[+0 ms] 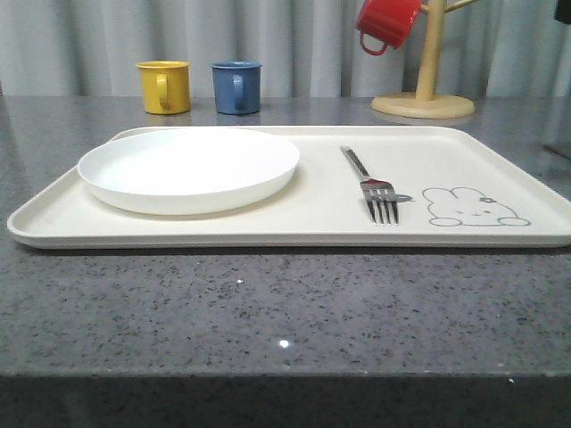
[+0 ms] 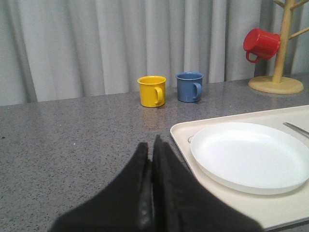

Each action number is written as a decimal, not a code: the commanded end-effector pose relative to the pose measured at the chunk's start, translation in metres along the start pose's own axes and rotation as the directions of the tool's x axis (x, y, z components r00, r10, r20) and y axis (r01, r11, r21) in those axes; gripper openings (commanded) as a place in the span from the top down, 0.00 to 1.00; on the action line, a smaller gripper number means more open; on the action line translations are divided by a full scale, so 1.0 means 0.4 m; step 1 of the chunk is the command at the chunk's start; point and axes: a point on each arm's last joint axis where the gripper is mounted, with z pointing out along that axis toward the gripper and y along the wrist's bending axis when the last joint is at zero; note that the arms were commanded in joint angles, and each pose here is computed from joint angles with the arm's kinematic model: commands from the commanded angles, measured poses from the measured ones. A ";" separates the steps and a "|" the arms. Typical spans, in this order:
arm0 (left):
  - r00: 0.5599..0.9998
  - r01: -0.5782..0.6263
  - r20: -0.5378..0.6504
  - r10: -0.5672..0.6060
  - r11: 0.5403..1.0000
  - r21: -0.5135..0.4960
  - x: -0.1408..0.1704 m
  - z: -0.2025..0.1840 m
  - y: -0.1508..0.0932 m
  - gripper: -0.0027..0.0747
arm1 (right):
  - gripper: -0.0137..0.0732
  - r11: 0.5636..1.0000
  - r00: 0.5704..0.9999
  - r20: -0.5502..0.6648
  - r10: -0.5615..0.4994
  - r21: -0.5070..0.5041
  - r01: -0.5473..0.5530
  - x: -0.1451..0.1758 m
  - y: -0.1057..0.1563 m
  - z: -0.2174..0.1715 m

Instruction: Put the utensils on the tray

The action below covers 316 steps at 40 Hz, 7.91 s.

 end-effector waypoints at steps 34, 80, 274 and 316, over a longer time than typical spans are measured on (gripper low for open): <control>0.996 0.021 0.092 -0.020 1.000 -0.010 -0.037 -0.003 0.004 0.99 | 0.79 0.999 0.999 -0.028 -0.028 -0.045 0.027 -0.027 -0.014 0.091; 0.996 0.021 0.092 -0.020 1.000 -0.010 -0.037 -0.003 0.004 0.99 | 0.81 0.972 0.997 0.078 -0.015 -0.231 0.032 0.056 0.329 -0.107; 0.996 0.021 0.092 -0.020 1.000 -0.010 -0.037 -0.003 0.004 0.99 | 0.75 0.992 0.995 -0.098 -0.017 -0.129 0.004 -0.033 0.274 0.047; 0.996 0.021 0.092 -0.020 1.000 -0.010 -0.037 -0.003 0.004 0.99 | 0.92 0.947 0.834 0.545 -0.084 -0.217 0.237 0.238 0.125 -0.345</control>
